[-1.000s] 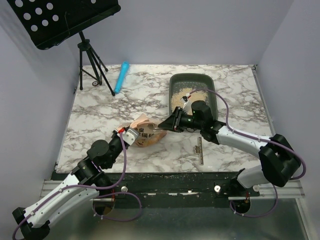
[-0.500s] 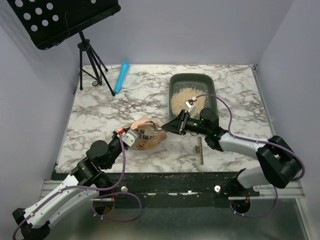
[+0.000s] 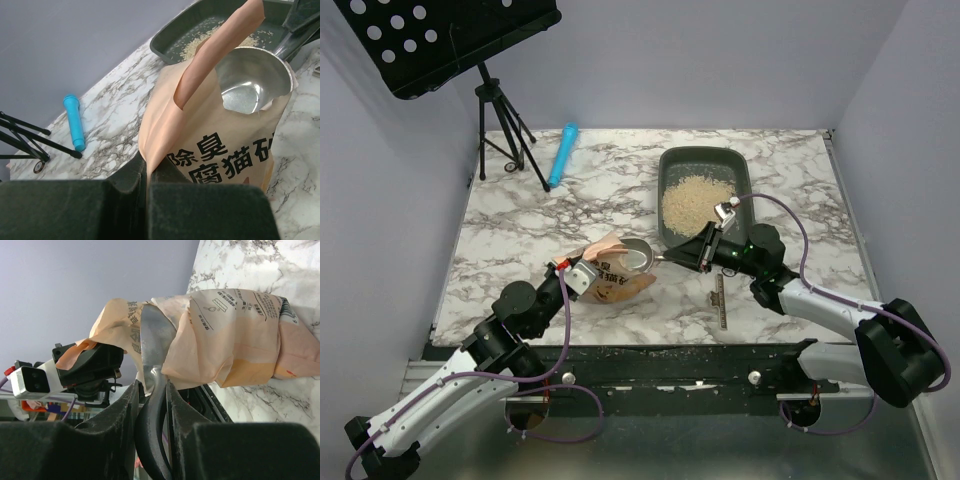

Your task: Fill the litter box with clean litter

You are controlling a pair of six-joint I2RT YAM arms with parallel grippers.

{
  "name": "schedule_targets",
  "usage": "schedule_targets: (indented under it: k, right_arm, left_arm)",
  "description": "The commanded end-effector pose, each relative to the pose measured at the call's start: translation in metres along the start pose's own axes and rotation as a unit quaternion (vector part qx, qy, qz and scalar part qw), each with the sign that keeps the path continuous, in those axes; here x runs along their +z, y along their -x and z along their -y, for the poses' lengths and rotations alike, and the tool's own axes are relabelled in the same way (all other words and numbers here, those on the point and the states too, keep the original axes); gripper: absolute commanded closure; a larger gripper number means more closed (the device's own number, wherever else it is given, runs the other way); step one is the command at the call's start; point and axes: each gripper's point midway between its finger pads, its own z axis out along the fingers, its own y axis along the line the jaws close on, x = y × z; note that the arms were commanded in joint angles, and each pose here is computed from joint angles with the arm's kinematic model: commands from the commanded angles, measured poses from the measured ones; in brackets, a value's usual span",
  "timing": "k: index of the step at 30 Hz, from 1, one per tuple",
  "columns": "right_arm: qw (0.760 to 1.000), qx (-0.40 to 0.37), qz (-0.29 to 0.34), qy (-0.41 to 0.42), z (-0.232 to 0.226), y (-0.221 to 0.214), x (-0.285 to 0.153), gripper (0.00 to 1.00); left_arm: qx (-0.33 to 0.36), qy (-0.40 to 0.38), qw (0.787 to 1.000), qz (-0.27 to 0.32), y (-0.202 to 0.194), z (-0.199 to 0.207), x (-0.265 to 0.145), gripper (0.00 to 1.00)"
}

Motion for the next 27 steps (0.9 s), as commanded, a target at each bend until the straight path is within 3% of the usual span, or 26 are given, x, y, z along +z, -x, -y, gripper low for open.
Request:
schedule_targets:
  k: [1,16,27]
  right_arm:
    - [0.999,0.002,0.000,0.037,-0.019,0.000,-0.018,1.00]
    - [0.996,0.061,0.061,-0.036,-0.002,0.015,-0.050,1.00]
    - [0.981,0.091,0.166,-0.040,-0.008,0.047,-0.073,1.00]
  left_arm:
    - [-0.014,0.071,0.992,0.106,0.058,-0.037,-0.008,1.00]
    - [-0.011,0.077,0.991,0.111,0.057,-0.038,-0.008,1.00]
    - [-0.011,0.081,0.990,0.111,0.056,-0.040,-0.008,1.00]
